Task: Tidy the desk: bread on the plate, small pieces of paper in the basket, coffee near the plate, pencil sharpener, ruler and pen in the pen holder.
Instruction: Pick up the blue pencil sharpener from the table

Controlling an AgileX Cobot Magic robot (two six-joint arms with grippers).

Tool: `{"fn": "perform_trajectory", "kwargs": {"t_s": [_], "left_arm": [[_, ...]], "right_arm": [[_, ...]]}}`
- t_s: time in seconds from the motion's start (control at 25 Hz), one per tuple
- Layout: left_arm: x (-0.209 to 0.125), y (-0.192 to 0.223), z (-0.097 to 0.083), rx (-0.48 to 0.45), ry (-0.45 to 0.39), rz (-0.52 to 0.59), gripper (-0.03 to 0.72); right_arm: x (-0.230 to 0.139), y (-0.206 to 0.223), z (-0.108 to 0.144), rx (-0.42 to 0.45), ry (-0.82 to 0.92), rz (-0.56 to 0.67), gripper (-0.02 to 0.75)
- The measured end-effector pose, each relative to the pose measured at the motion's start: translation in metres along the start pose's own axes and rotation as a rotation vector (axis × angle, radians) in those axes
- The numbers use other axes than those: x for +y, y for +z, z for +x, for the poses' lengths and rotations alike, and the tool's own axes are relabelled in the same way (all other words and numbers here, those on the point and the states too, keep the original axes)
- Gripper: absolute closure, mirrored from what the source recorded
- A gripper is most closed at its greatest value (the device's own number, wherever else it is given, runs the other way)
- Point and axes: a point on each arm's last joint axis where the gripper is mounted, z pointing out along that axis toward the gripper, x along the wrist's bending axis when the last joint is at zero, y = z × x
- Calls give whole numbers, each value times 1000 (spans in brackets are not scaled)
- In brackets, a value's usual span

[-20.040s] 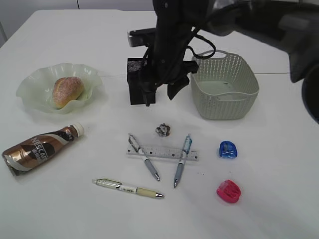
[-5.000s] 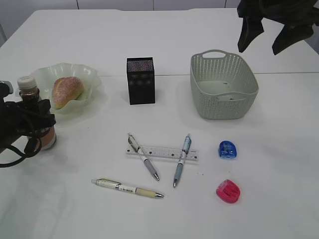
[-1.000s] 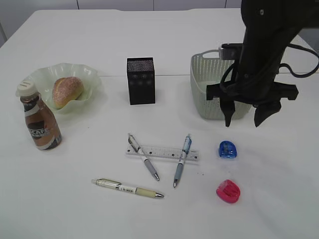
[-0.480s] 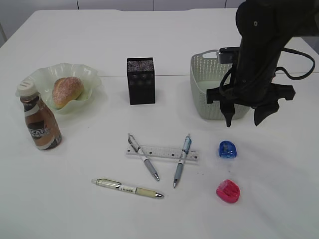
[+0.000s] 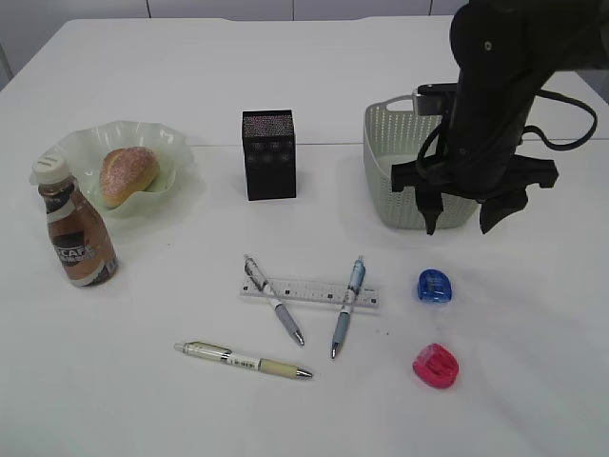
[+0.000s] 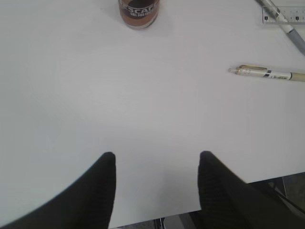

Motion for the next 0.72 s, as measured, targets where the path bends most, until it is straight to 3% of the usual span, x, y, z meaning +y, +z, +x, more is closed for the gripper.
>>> {"fn": "perform_trajectory", "kwargs": {"t_s": [0.24,0.72], "left_arm": [[0,0,0,2,1,0,286],[-2,0,0,-1,-1,25,286]], "right_arm": [[0,14,4,9,3,29,236],[-7,68,16,6,-2,164,235]]}}
